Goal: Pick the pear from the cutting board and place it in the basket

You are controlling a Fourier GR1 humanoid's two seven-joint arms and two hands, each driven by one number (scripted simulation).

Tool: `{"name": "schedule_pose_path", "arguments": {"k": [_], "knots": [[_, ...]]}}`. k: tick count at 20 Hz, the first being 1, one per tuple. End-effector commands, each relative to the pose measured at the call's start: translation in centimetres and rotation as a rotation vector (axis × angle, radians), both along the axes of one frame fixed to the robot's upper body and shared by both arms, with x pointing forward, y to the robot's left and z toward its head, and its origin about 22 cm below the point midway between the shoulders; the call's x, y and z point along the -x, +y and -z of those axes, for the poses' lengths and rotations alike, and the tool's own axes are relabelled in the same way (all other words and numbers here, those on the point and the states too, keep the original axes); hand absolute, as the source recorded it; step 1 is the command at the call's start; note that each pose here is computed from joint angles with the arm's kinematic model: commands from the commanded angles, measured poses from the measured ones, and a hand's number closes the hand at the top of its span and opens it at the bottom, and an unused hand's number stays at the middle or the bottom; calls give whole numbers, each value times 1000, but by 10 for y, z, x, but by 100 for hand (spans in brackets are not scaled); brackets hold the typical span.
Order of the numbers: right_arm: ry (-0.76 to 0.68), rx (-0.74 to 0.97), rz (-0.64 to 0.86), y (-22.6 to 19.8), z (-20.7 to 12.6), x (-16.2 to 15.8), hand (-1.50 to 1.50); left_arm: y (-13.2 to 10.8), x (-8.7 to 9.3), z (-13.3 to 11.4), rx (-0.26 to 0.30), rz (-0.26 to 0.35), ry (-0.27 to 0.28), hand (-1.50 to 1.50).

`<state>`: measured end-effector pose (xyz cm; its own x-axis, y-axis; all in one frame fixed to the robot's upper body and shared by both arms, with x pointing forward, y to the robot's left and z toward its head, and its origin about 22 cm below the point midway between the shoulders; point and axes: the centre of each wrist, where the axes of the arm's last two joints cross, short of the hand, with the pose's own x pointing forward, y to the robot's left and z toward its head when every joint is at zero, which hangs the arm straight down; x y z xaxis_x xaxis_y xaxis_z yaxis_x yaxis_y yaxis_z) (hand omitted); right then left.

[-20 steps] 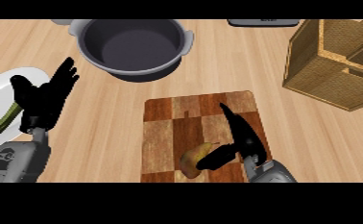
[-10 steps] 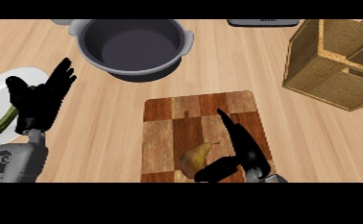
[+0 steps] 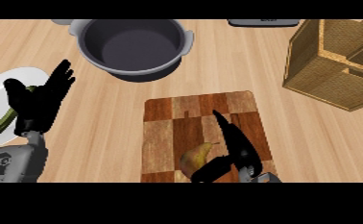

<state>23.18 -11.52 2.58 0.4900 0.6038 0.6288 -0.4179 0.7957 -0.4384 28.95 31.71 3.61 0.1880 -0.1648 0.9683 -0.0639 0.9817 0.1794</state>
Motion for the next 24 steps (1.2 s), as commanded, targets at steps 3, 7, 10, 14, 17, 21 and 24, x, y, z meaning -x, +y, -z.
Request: {"name": "schedule_pose_path", "arguments": {"k": [3,7,10,14,17,21,24], "knots": [[26,33,-10,13,19,-9,-150,0,-3,-4,-11,7,3,0],[50,108,-178,30,22,5,150,-7,2,-3,-4,22,-15,0],[30,102,-131,29,24,-7,150,-6,1,-3,15,-2,6,0],[24,95,-151,27,40,-8,150,-8,2,-11,-1,-9,-7,0],[22,91,-168,47,34,12,150,-1,2,8,24,9,-3,0],[-211,239,-259,47,28,15,150,2,-6,-9,1,8,7,0],[-427,375,-348,54,26,17,150,-13,0,-1,10,10,-5,0]]}}
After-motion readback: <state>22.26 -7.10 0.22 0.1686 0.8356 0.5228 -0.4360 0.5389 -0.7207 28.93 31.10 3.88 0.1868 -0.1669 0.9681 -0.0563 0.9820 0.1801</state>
